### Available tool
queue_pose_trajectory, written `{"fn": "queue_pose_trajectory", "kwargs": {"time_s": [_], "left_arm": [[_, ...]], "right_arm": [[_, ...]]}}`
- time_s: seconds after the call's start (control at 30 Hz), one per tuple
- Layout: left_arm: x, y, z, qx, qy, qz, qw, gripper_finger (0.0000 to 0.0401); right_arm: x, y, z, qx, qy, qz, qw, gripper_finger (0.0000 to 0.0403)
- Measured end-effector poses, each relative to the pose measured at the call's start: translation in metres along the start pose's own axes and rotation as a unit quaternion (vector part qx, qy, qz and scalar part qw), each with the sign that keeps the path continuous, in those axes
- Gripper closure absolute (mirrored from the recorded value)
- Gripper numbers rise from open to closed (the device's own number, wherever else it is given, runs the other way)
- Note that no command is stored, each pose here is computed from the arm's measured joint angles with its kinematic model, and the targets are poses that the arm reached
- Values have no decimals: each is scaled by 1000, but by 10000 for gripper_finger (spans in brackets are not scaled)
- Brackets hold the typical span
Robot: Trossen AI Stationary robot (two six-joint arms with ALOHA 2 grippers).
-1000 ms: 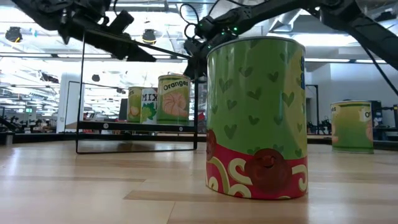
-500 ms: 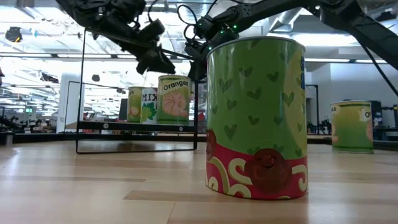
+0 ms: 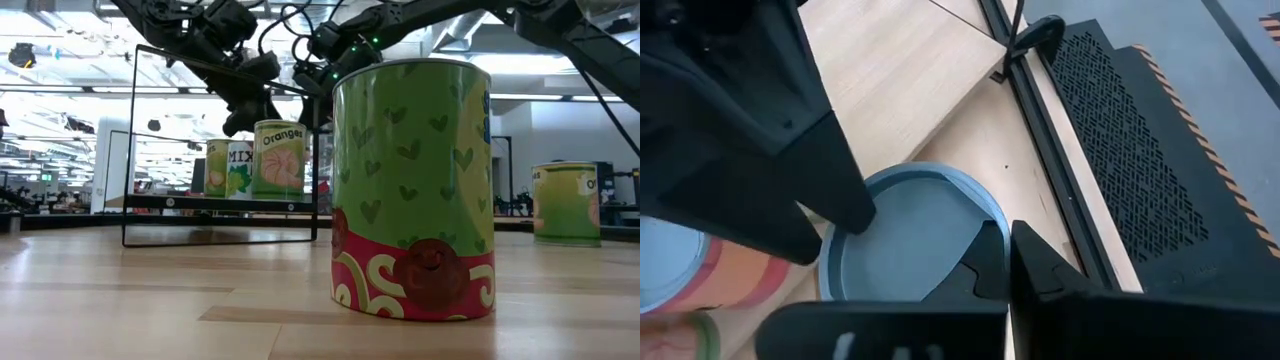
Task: Pick and place cans onto a shelf
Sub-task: Put the small canned oranges on the shelf
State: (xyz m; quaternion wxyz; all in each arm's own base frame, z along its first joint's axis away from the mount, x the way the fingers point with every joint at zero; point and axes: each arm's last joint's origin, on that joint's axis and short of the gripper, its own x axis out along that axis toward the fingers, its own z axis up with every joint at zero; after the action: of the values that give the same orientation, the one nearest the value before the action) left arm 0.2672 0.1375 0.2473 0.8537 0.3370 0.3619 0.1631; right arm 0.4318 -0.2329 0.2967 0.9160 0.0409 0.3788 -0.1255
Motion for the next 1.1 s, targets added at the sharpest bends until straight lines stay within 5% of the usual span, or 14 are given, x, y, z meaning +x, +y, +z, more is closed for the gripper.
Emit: {"fn": "queue_pose_trajectory", "kwargs": {"time_s": [0.2, 0.63, 1.1], "left_arm": [[1, 1, 1, 5, 2, 1, 1000, 253], [1, 0, 0, 35, 8, 3, 999, 361], [0, -3, 1, 69, 13, -5, 997, 399]], "right_arm": [[0, 0, 1, -1, -5, 1, 1000, 399], [-4, 11, 6, -11, -16, 15, 1000, 399], [-5, 13, 7, -13, -21, 20, 999, 399]]}}
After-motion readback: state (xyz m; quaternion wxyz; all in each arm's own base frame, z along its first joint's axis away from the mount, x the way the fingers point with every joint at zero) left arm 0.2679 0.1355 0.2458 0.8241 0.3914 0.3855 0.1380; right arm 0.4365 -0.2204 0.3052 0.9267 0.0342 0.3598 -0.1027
